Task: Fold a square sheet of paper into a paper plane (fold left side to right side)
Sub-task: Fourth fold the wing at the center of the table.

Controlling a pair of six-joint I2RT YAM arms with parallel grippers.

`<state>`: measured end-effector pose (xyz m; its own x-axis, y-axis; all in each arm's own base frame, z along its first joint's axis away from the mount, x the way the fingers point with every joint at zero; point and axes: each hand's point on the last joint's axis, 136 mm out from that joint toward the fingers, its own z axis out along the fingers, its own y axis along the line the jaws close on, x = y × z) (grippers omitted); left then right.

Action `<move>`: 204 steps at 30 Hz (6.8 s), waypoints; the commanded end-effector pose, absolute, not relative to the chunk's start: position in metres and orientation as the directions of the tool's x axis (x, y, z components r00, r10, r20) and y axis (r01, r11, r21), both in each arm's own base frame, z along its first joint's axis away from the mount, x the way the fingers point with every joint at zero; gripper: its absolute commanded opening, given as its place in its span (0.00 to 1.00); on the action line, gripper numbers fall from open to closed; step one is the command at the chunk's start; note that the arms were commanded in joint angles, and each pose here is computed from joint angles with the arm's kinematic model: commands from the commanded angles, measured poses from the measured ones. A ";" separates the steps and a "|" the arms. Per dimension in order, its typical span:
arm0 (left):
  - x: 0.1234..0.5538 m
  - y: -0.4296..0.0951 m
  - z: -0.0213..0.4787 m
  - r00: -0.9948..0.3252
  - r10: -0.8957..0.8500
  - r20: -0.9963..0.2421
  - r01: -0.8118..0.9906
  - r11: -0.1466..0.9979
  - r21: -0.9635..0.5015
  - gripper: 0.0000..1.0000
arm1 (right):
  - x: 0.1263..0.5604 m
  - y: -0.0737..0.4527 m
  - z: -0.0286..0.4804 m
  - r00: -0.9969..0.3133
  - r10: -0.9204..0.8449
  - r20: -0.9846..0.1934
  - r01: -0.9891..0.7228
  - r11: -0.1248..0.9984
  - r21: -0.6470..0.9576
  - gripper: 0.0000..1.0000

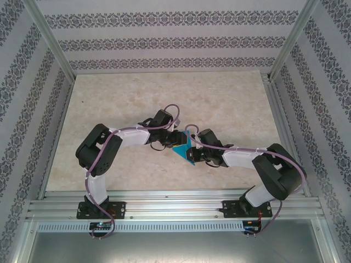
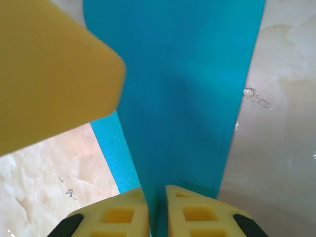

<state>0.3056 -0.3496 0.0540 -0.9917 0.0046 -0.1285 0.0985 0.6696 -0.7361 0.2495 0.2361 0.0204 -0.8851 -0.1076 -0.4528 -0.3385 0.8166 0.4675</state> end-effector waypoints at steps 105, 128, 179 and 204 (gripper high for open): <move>0.295 -0.364 0.069 -0.979 0.072 -0.192 0.191 0.663 -0.724 0.27 | 0.229 0.212 -0.001 -0.957 0.026 -0.288 -0.179 0.730 0.660 0.10; 0.301 -0.375 0.031 -0.988 0.089 -0.124 0.150 0.724 -0.674 0.29 | 0.235 0.198 0.026 -0.937 0.045 -0.348 -0.197 0.753 0.627 0.26; 0.305 -0.371 0.024 -0.990 0.070 -0.120 0.132 0.749 -0.649 0.29 | 0.239 0.222 0.036 -0.938 0.017 -0.347 -0.227 0.726 0.649 0.19; 0.305 -0.371 0.025 -0.989 0.075 -0.123 0.138 0.753 -0.643 0.29 | 0.236 0.221 0.023 -0.954 0.025 -0.298 -0.194 0.708 0.679 0.19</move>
<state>0.3066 -0.3695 0.0309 -0.9898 0.0650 -0.1271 0.1339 0.7320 -0.6681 0.2369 0.2208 0.0243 -0.9564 0.0333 -0.2900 -0.1788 0.7186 0.6721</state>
